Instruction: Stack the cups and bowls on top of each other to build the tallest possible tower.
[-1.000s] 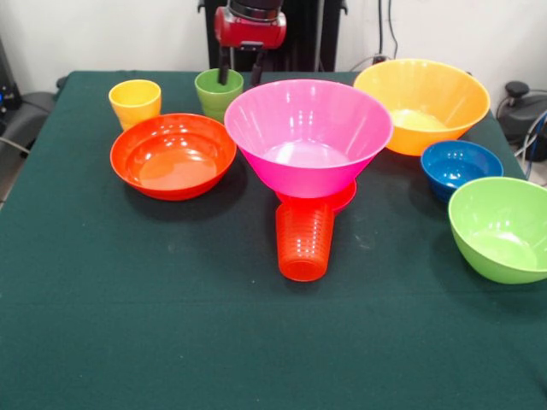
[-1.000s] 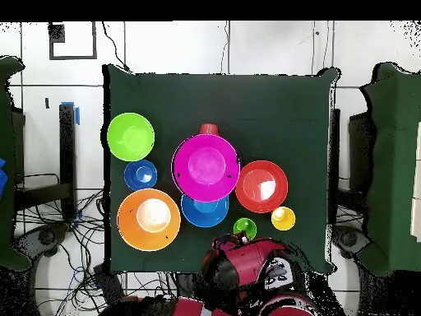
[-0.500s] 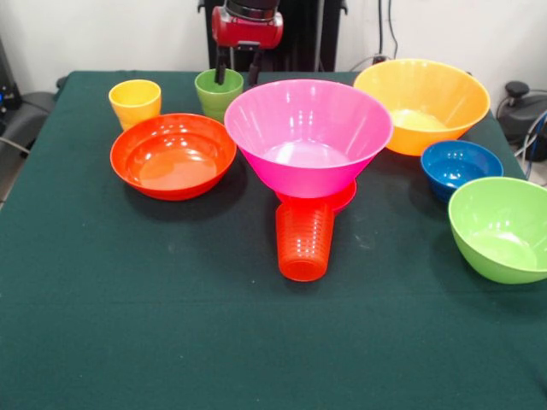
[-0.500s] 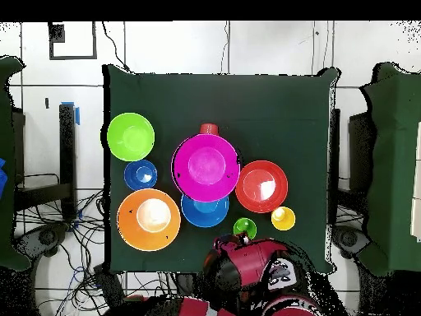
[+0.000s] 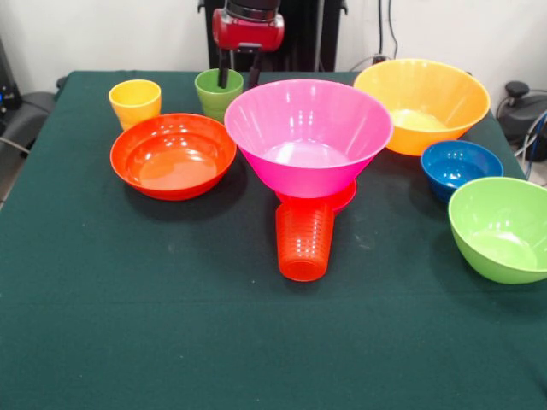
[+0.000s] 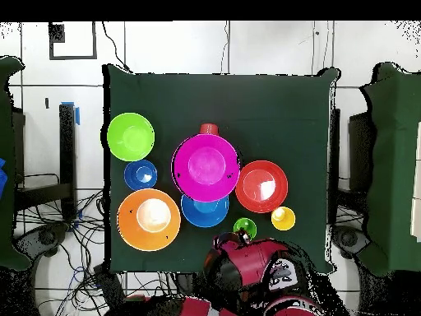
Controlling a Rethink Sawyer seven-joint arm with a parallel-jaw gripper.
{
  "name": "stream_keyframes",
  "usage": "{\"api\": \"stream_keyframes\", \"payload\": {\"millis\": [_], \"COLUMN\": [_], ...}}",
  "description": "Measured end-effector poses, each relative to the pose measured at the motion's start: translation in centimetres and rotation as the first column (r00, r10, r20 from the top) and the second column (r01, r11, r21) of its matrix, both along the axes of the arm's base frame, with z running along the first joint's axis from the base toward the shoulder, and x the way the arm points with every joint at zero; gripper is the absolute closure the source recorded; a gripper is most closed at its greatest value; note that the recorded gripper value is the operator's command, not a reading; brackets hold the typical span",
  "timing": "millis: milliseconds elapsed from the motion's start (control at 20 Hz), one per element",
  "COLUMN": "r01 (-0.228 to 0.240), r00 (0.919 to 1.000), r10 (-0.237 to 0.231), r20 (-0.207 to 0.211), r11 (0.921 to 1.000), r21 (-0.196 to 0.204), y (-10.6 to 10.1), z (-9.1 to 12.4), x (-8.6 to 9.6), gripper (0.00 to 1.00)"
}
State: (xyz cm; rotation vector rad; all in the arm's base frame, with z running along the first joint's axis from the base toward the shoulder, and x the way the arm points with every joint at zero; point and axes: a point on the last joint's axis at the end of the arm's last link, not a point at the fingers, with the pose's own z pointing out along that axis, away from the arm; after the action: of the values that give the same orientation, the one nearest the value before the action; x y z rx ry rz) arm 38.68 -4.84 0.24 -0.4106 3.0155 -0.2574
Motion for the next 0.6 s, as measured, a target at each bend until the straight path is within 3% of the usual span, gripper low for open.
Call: {"api": "stream_keyframes", "payload": {"millis": [600], "r01": [-0.009], "r00": [0.9985], "r10": [0.008], "r20": [0.054], "r11": [0.9997], "r21": [0.024], "y": [0.33], "z": [-0.03], "x": [0.78], "gripper": [1.00]}}
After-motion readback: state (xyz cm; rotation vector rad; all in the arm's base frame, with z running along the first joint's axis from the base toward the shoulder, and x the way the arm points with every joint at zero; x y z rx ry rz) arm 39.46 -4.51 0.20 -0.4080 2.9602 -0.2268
